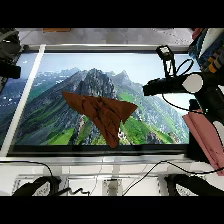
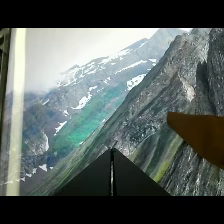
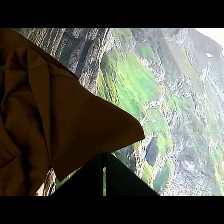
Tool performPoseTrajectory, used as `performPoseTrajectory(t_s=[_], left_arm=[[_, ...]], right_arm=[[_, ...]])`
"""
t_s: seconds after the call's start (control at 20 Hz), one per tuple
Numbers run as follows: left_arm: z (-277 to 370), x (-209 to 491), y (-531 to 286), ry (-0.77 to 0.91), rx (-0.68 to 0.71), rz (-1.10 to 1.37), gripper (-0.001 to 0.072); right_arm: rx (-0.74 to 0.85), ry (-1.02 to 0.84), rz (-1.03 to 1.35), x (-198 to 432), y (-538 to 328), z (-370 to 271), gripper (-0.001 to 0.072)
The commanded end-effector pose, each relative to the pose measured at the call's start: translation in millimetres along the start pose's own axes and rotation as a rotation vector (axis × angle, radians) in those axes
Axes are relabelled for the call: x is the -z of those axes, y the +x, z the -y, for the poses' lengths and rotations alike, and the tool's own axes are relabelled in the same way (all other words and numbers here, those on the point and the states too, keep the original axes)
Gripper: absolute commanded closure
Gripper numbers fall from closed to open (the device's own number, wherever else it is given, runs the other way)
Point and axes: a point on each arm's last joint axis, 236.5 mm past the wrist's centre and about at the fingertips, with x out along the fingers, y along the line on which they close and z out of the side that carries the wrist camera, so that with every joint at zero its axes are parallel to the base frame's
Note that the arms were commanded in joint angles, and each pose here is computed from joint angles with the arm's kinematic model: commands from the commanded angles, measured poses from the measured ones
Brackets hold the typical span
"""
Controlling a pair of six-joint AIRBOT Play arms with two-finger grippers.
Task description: Fold the clothes and pants, and hang the long-sleeved shirts on hangers.
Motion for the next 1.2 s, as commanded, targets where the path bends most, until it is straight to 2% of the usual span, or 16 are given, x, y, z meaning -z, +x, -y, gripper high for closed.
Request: performPoseTrajectory(t_s=[0.0, 0.7, 0.95, 1.15], left_arm=[[0, 0, 0, 0.0, -0.001, 0.0, 0.0696], [0, 0, 0, 0.0, -0.001, 0.0, 0.0696], [0, 0, 0, 0.0, -0.001, 0.0, 0.0696], [0, 0, 0, 0.0, -0.001, 0.002, 0.0696]], right_arm=[[0.0, 0.0, 0.001, 0, 0, 0, 0.0687], [-0.02, 0.011, 0.005, -1, 0, -5, 0.0688], [-0.009, 0.014, 0.081, -20, -5, -2, 0.0687], [-0.023, -0.015, -0.089, 22, -4, -6, 0.0688]])
